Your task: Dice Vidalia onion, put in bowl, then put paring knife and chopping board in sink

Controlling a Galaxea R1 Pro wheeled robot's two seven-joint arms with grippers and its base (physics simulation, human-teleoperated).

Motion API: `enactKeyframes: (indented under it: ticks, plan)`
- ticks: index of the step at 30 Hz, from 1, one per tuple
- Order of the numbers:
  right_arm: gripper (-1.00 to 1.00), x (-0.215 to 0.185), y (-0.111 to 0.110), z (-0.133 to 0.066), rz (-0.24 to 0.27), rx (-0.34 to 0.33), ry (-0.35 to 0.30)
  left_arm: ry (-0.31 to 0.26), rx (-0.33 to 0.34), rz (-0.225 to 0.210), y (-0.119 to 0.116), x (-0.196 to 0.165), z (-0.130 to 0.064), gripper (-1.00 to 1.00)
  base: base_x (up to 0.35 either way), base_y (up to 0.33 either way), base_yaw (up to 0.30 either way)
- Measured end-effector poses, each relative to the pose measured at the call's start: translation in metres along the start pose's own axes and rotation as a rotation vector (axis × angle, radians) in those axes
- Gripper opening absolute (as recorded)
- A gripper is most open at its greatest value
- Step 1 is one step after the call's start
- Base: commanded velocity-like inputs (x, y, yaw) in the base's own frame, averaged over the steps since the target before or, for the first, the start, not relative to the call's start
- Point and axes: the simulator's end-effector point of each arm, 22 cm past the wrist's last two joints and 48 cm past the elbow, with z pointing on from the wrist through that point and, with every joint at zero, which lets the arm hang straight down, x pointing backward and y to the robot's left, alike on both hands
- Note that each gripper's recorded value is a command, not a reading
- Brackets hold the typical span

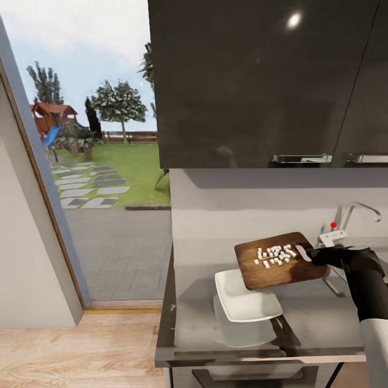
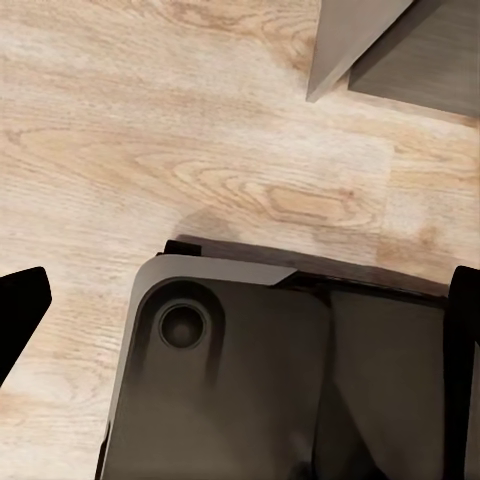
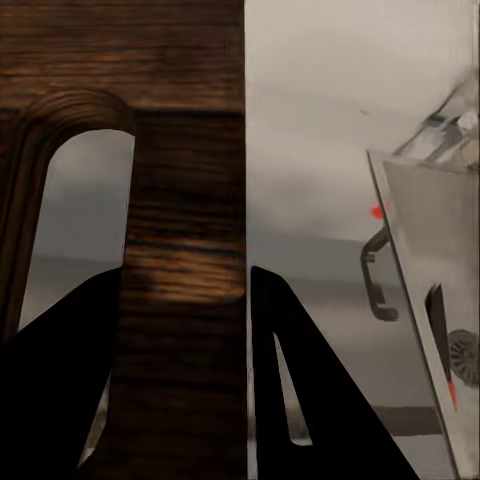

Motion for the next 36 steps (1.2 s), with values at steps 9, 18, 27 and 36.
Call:
enactKeyframes:
  ticks: [9, 18, 27, 36]
  plan:
    - [-1.0, 0.001, -0.011, -0.001, -0.027, 0.053, 0.012, 0.001, 0.0, 0.0, 0.0, 0.0, 0.0, 1.0, 0.0, 0.0, 0.0]
    - [-1.0, -0.005, 0.005, 0.001, -0.098, 0.046, 0.017, 0.001, 0.0, 0.0, 0.0, 0.0, 0.0, 1.0, 0.0, 0.0, 0.0]
    - [-1.0, -0.002, 0.001, 0.001, -0.139, 0.076, 0.035, 0.001, 0.0, 0.0, 0.0, 0.0, 0.0, 1.0, 0.0, 0.0, 0.0]
    - [-1.0, -0.002, 0.0, 0.001, -0.15, 0.083, 0.04, 0.001, 0.0, 0.0, 0.0, 0.0, 0.0, 1.0, 0.0, 0.0, 0.0]
